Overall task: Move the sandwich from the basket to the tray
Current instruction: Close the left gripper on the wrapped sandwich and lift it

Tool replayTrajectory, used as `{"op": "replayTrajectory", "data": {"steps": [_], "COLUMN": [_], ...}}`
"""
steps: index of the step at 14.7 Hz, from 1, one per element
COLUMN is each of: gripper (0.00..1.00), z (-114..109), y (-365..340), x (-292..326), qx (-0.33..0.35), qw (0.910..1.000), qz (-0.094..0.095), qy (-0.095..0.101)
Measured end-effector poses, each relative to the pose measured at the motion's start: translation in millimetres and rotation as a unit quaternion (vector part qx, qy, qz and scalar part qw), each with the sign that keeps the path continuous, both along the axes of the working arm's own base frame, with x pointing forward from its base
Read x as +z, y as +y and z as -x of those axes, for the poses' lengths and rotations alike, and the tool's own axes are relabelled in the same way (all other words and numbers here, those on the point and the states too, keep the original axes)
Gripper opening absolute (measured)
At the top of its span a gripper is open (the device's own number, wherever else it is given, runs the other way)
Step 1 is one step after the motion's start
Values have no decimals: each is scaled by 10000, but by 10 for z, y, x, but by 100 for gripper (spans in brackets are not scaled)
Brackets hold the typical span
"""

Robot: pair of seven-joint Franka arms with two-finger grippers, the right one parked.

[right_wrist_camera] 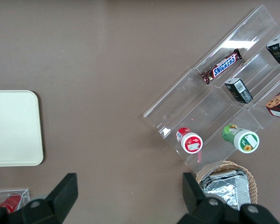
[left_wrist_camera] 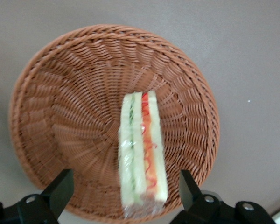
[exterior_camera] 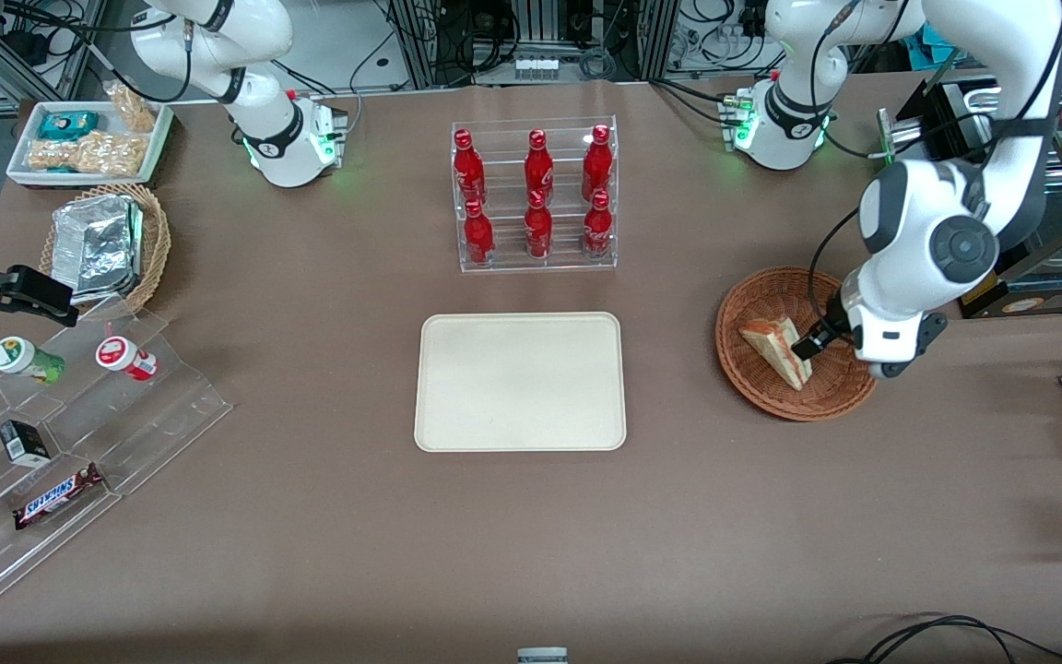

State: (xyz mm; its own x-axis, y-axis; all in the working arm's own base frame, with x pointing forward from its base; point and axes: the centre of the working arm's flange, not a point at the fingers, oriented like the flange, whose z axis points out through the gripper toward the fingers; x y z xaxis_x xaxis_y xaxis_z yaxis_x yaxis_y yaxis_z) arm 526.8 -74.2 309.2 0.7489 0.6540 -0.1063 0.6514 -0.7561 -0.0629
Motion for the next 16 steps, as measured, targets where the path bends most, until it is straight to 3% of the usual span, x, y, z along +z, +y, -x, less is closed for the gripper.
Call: {"op": "replayTrajectory", "data": {"steps": [6,12,13,16], "gripper": [100,100,93,61], "z": [-68,21,33,69], "y": [-105,-242,-256,-266], "x": [-359,-729,-761,-802], "qx": [-49,26,112,220], "qw": [9998,9986,9984,9977], "qz": [38,-5,-26,-62], "qy": [170,525,559,640]}}
